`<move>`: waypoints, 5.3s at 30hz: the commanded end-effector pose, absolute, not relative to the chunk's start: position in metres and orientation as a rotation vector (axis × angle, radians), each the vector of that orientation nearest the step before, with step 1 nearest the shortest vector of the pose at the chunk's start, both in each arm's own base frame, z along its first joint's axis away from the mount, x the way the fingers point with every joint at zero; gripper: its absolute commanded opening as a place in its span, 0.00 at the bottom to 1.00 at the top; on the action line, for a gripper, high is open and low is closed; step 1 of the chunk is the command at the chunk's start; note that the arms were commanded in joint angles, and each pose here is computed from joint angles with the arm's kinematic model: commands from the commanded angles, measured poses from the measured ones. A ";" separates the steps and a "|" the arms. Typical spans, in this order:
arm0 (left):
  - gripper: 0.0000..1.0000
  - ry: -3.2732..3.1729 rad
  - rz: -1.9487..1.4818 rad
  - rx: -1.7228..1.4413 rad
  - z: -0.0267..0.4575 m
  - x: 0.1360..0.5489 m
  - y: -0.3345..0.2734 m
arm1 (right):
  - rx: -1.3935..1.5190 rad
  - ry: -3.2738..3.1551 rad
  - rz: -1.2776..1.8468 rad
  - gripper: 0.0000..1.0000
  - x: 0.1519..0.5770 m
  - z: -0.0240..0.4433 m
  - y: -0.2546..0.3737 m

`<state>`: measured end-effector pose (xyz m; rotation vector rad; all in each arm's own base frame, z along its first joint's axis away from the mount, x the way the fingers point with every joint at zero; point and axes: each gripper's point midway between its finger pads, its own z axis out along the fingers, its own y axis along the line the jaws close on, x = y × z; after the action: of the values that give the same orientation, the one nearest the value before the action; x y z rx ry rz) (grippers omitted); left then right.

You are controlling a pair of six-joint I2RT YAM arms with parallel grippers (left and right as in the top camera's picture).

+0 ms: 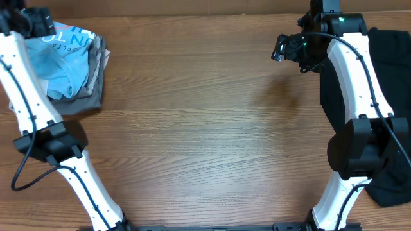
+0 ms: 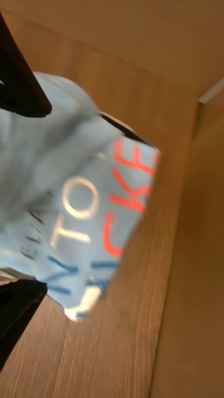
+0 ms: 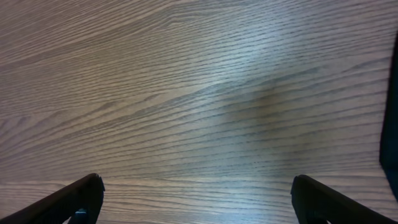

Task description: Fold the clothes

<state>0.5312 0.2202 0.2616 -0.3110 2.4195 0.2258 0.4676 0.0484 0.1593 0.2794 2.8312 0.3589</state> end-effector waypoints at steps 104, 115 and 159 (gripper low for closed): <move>1.00 2.318 0.136 -0.698 0.274 0.520 0.226 | 0.155 1.690 0.330 1.00 0.267 0.385 0.026; 1.00 2.318 0.136 -0.698 0.274 0.520 0.226 | 0.160 1.502 0.351 1.00 0.253 0.300 0.023; 1.00 2.318 0.136 -0.698 0.274 0.520 0.226 | 0.179 1.590 0.262 1.00 0.246 0.170 0.013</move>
<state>0.5215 0.2344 0.2487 -0.7109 2.3716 0.1507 0.2462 0.0114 0.1709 0.1984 1.5944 0.2664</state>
